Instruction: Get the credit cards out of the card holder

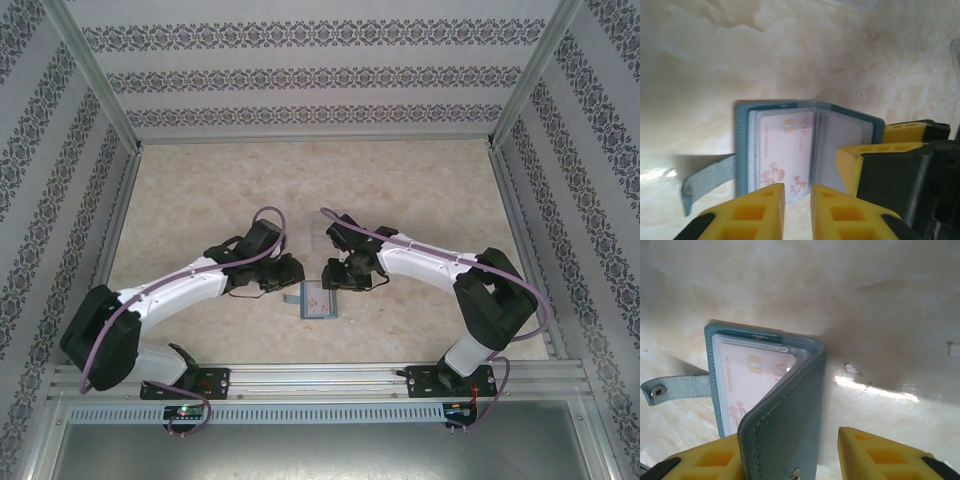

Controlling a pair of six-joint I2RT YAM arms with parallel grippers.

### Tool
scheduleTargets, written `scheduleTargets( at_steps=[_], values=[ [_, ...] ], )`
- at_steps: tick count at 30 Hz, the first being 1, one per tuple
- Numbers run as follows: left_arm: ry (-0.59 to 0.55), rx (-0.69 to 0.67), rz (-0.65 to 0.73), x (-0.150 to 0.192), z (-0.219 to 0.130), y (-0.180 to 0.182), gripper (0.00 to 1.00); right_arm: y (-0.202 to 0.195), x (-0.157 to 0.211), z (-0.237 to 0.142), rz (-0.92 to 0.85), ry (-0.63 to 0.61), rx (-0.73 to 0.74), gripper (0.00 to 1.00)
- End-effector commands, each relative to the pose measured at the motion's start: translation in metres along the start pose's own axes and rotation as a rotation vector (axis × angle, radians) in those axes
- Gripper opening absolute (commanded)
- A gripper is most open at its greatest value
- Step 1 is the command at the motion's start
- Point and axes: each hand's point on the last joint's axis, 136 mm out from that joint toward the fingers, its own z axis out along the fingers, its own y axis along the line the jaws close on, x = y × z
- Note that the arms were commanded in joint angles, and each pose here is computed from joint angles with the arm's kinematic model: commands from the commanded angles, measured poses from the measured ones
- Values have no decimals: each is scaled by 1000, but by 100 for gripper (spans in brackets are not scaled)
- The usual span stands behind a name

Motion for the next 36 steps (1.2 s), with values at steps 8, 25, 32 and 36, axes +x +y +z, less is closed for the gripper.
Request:
scheduleTargets(
  at_steps=[8,25,32,36],
  values=[
    [129,140,-48,11,45,-25,10,-5,1,-17,21,-32,-35,52],
    [151,124,-64,14,56,-20,9,-11,4,-26,38,-39,-58,65],
    [153,115,-64,14,56,-17,9,-10,3,-27,39,-39,-65,73],
    [156,113,-64,14,57,-18,9,-11,4,-26,40,-37,-62,76]
  ],
)
